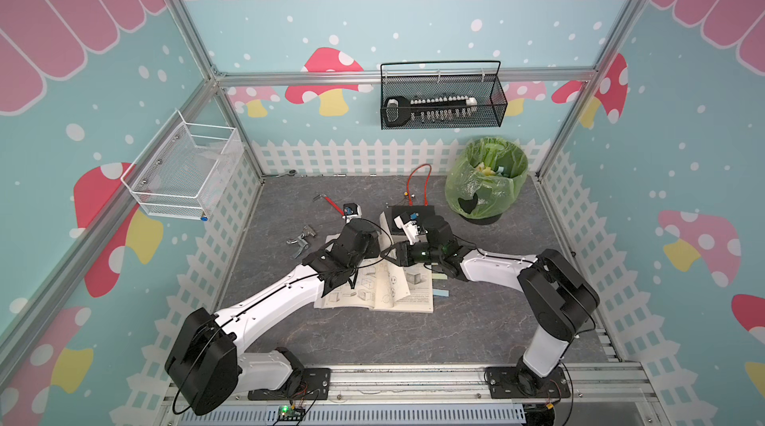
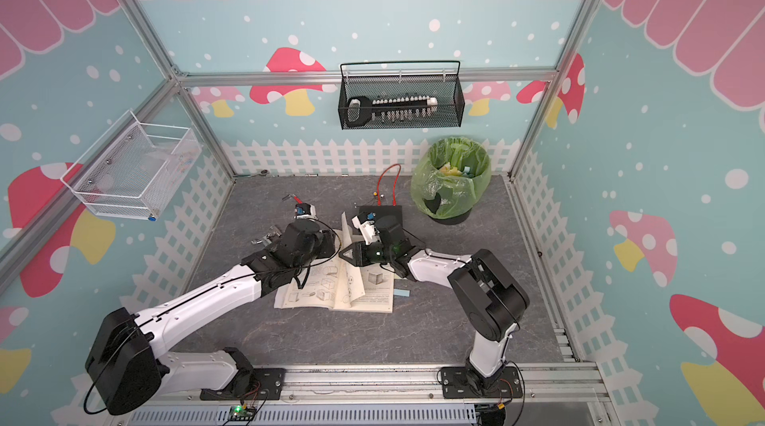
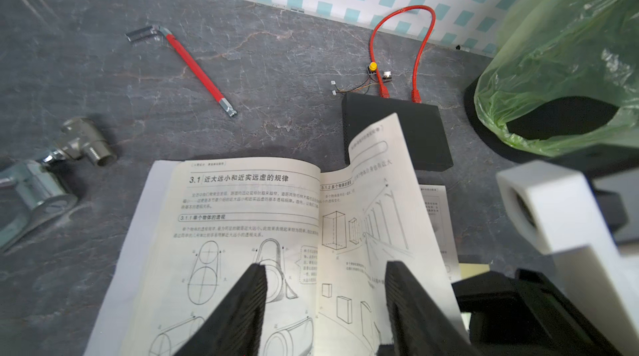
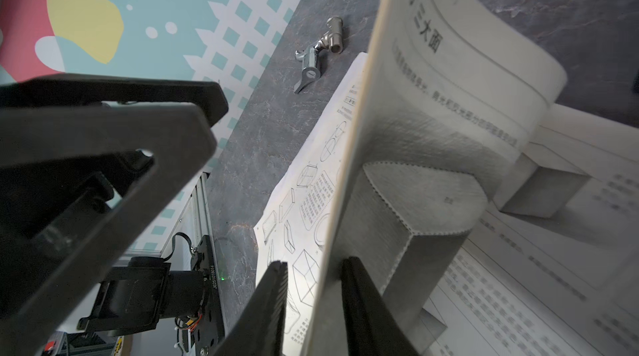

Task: Peel off the used sticky note
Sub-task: Turn the page of the book at the center of the board.

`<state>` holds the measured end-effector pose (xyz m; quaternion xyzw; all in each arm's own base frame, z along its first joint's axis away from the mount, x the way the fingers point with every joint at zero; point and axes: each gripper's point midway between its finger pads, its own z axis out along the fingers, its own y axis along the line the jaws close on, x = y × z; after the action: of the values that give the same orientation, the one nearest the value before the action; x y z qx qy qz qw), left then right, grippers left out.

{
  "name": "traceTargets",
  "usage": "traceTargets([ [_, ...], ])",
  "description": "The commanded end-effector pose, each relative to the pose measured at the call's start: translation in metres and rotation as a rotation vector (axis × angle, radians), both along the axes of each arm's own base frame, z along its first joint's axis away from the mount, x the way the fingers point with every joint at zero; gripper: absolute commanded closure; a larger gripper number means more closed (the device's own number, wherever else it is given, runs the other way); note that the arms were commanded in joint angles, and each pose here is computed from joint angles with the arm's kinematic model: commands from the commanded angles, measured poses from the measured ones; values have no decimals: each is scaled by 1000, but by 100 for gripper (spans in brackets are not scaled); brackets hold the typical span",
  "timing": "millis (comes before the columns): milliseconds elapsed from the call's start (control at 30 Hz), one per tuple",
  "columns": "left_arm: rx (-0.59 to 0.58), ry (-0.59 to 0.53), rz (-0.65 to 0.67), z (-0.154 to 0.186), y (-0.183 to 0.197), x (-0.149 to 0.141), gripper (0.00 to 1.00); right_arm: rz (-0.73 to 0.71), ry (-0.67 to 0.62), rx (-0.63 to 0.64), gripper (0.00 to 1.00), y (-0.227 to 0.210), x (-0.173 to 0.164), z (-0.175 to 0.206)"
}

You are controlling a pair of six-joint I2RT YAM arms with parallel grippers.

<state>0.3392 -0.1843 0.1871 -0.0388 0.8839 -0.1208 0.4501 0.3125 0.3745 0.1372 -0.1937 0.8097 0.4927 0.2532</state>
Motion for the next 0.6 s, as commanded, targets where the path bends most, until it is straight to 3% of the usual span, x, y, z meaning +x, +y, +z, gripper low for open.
traceTargets([
  [0, -16, -27, -13, 11, 6, -9, 30, 44, -28, 48, 67, 21, 2, 16],
  [233, -66, -92, -7, 35, 18, -22, 22, 97, -12, 53, 61, 50, 7, 8],
  [567, -89, -130, -3, 52, 25, -30, 22, 205, 65, 120, 41, 98, 14, -23],
])
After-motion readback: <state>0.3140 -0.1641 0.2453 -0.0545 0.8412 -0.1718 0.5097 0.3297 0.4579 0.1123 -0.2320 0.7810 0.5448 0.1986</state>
